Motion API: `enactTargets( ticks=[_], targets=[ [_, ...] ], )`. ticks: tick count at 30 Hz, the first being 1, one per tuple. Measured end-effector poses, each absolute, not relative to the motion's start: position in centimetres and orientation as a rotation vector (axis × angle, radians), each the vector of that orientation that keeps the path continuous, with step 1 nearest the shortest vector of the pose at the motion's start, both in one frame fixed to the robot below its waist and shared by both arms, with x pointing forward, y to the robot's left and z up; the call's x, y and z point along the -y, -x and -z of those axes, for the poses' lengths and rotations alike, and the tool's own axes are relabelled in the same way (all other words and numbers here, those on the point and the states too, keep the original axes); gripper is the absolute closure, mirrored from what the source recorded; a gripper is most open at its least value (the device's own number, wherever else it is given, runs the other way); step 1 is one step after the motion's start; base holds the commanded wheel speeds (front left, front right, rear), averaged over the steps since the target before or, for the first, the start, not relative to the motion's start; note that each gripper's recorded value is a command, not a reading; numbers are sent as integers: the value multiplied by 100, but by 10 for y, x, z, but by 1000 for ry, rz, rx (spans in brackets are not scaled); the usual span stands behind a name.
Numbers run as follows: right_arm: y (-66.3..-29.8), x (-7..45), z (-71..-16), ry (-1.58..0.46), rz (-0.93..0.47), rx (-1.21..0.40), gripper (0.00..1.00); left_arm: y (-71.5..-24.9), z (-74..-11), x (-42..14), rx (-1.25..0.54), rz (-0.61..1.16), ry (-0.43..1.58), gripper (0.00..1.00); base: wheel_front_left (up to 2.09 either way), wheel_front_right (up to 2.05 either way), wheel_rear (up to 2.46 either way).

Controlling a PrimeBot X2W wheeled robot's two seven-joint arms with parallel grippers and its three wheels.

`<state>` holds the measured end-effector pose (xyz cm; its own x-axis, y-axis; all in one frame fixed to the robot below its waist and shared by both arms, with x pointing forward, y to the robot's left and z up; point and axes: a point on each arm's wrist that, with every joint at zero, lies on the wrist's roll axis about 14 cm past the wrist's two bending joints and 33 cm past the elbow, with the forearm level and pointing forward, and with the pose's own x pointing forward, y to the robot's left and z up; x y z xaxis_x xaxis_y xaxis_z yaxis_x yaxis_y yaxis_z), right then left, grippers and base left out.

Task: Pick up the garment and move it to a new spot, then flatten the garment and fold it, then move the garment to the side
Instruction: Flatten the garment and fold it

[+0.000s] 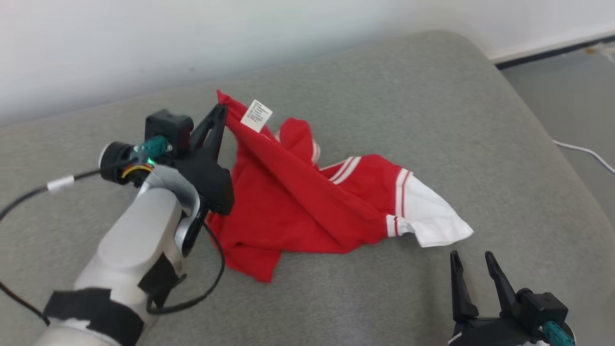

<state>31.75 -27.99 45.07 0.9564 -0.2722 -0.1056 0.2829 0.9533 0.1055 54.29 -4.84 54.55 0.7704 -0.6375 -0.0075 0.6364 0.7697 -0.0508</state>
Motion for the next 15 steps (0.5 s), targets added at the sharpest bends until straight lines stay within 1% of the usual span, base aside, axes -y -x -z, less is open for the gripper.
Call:
enactTargets(
  ticks=[3,9,10,15],
  targets=[
    [-326,269,-450,-127,244,-89,0,-535,-544,23,-8,627,66,100,0,0,0],
    [-343,244,-448,-134,158,-91,0,-508,-521,-52,-28,440,120,100,0,0,0],
    [-348,236,-449,-137,133,-88,0,-490,-510,-71,-43,396,128,100,0,0,0],
    [-358,218,-450,-140,73,-84,0,-436,-479,-101,-111,302,187,100,0,0,0]
  ],
)
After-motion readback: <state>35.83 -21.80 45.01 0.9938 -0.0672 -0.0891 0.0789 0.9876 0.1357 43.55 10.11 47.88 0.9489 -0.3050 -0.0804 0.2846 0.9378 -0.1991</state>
